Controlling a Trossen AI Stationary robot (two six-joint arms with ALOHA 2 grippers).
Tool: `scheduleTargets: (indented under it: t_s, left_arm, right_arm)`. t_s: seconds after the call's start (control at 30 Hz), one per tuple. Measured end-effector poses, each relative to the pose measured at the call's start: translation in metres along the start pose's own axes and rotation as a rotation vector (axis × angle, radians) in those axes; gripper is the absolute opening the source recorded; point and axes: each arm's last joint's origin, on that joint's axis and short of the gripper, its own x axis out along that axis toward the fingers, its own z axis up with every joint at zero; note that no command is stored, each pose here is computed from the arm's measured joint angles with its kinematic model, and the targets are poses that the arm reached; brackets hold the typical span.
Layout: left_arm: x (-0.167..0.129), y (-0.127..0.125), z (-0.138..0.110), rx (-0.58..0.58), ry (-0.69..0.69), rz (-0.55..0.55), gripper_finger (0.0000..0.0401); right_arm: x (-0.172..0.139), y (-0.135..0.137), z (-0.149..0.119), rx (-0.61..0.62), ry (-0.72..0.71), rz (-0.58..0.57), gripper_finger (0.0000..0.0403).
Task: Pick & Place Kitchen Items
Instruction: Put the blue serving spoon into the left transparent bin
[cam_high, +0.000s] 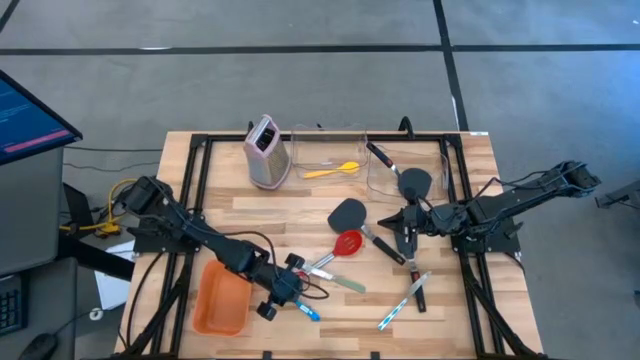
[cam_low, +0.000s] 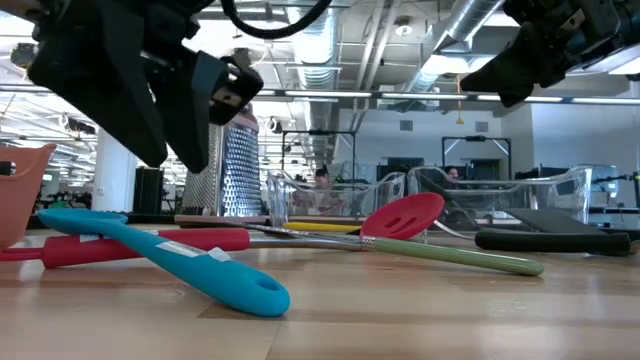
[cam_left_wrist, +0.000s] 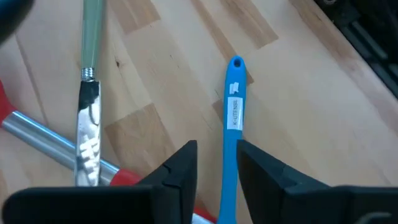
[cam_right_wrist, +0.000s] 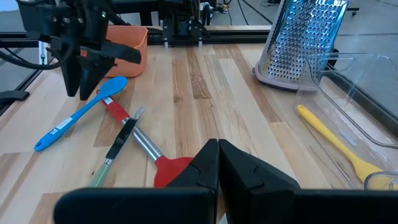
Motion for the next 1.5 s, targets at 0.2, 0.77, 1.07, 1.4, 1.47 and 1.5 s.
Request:
scheduleTargets:
  t_s: [0.2,0.77,1.07,1.4,1.47,1.5]
  left_arm:
    - [0.006,0.0,-0.013,-0.041,-0.007,0.0,0.0132]
    - [0.014,-0.002,-0.038,-0.066,0.001,-0.018,0.0143]
    - [0.031,-0.003,-0.042,-0.079,0.003,-0.049,0.0143]
    - [0.05,-0.005,-0.045,-0.103,-0.028,-0.091,0.0143]
    - [0.049,-0.005,-0.044,-0.113,-0.034,-0.091,0.014]
    - [0.048,-0.005,-0.043,-0.125,-0.036,-0.091,0.0136]
  right_arm:
    - [0.0,0.0,0.0,-0.001,0.0,0.0,0.0001]
    - [0.0,0.0,0.0,-0.001,0.0,0.0,0.0001]
    - [0.0,0.0,0.0,-0.001,0.001,0.0,0.0001]
    - [0.0,0.0,0.0,-0.002,0.004,0.0,0.0001]
    - [0.0,0.0,0.0,-0.003,0.005,0.0,0.0001]
    - [0.0,0.0,-0.001,-0.004,0.007,-0.001,0.0001]
